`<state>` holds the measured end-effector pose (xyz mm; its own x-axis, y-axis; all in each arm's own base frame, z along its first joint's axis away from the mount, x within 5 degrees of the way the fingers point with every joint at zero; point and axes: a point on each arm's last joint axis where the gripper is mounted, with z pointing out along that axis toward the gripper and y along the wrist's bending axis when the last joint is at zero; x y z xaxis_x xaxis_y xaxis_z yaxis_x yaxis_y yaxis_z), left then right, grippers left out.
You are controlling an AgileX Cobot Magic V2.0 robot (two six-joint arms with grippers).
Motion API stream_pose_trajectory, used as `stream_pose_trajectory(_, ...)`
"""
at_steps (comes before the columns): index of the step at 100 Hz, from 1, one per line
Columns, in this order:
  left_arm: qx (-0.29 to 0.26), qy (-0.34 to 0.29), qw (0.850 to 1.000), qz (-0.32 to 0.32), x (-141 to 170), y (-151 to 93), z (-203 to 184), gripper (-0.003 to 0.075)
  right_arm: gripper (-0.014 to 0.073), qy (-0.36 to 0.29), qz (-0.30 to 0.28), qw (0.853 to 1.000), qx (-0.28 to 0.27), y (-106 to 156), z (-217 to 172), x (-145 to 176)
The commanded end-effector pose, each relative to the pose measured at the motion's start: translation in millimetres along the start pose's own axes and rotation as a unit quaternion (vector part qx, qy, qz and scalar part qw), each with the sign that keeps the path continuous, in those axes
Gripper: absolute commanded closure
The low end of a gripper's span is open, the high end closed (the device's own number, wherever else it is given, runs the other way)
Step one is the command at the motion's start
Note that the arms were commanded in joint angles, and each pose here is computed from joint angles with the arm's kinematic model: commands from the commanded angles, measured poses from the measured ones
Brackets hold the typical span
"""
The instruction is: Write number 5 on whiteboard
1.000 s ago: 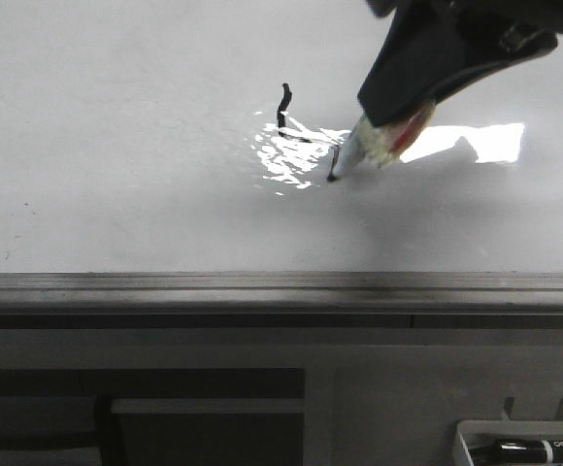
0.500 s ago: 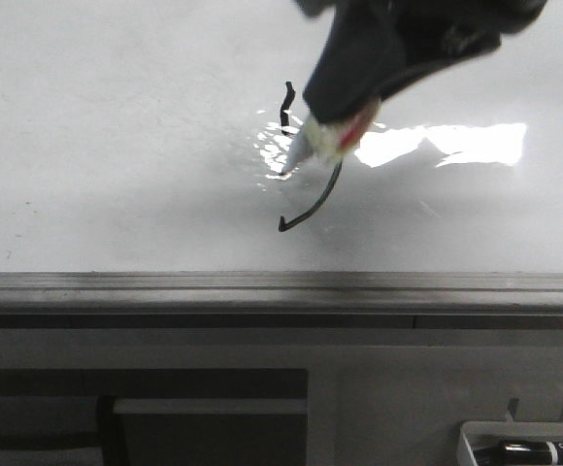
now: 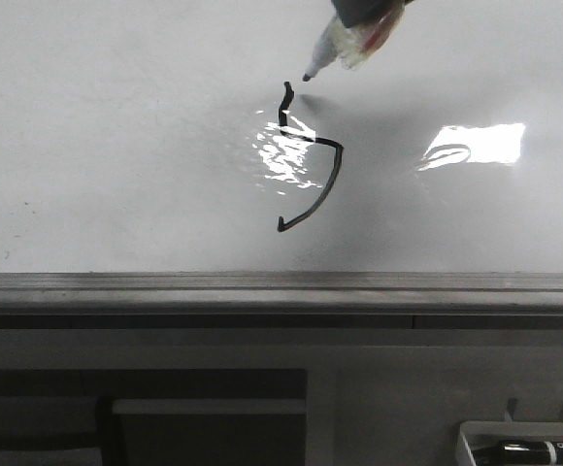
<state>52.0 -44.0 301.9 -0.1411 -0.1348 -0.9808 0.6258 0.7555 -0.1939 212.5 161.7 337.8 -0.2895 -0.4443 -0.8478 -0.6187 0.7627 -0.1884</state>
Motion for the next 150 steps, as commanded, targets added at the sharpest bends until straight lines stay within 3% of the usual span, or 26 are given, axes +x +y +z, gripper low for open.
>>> stream_pose_trajectory(1, 0.006, -0.05, 0.999, -0.008, -15.8, -2.4, -1.0, 0.0741, 0.0635, -0.068, -0.012, 0.998, 0.007, -4.6, -7.7, -19.5)
stream_pose_trajectory(88, 0.006, -0.05, 0.999, -0.009, -15.8, -2.4, -1.0, 0.0741, 0.0635, -0.018, 0.006, 0.999, 0.026, -16.0, 3.2, -7.9)
stream_pose_trajectory(150, 0.006, -0.05, 0.999, -0.011, -15.8, -2.5, -1.0, 0.0741, 0.0635, 0.065, 0.03, 0.996, 0.061, -31.3, -3.4, 8.7)
